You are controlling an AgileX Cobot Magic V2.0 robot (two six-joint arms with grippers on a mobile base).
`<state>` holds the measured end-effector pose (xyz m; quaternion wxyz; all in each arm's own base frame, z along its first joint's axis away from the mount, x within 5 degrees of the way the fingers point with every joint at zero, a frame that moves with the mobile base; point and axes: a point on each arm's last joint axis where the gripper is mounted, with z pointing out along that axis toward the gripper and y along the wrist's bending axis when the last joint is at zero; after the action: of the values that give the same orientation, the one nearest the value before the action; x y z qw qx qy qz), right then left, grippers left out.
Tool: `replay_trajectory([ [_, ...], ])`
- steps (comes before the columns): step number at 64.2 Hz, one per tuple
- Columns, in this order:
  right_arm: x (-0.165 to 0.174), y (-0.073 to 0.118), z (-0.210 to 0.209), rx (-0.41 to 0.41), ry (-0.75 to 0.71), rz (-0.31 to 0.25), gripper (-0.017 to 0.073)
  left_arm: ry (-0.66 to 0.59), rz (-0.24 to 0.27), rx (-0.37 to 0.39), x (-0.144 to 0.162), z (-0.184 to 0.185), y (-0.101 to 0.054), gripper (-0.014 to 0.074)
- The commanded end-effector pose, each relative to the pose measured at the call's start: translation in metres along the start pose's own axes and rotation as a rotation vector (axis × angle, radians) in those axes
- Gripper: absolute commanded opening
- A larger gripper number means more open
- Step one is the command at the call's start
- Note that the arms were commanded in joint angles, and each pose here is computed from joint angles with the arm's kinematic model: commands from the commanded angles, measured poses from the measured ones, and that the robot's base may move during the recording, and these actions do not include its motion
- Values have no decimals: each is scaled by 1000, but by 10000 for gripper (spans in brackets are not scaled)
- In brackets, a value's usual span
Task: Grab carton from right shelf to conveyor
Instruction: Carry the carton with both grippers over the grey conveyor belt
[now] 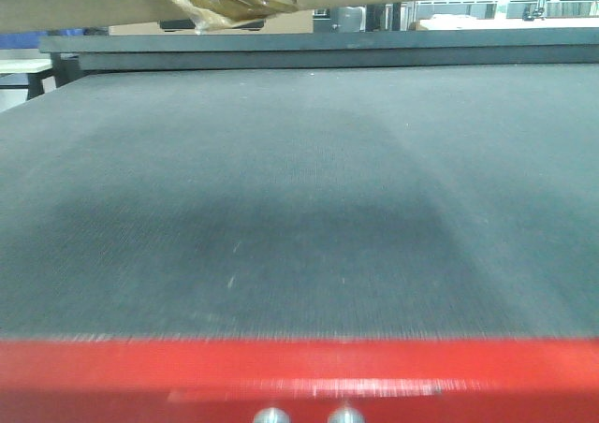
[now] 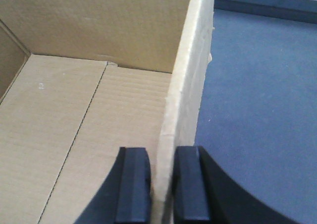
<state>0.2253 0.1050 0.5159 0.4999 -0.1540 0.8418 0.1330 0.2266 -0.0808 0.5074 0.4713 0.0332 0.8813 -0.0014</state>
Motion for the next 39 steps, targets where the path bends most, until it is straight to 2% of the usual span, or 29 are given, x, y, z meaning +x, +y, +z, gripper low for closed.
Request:
replay_trajectory([
  [1, -6, -3, -10, 23, -68, -22, -58, -41, 30, -73, -3, -7, 10, -16],
  [39, -6, -3, -10, 23, -68, -22, -58, -41, 30, -73, -3, -7, 10, -16],
])
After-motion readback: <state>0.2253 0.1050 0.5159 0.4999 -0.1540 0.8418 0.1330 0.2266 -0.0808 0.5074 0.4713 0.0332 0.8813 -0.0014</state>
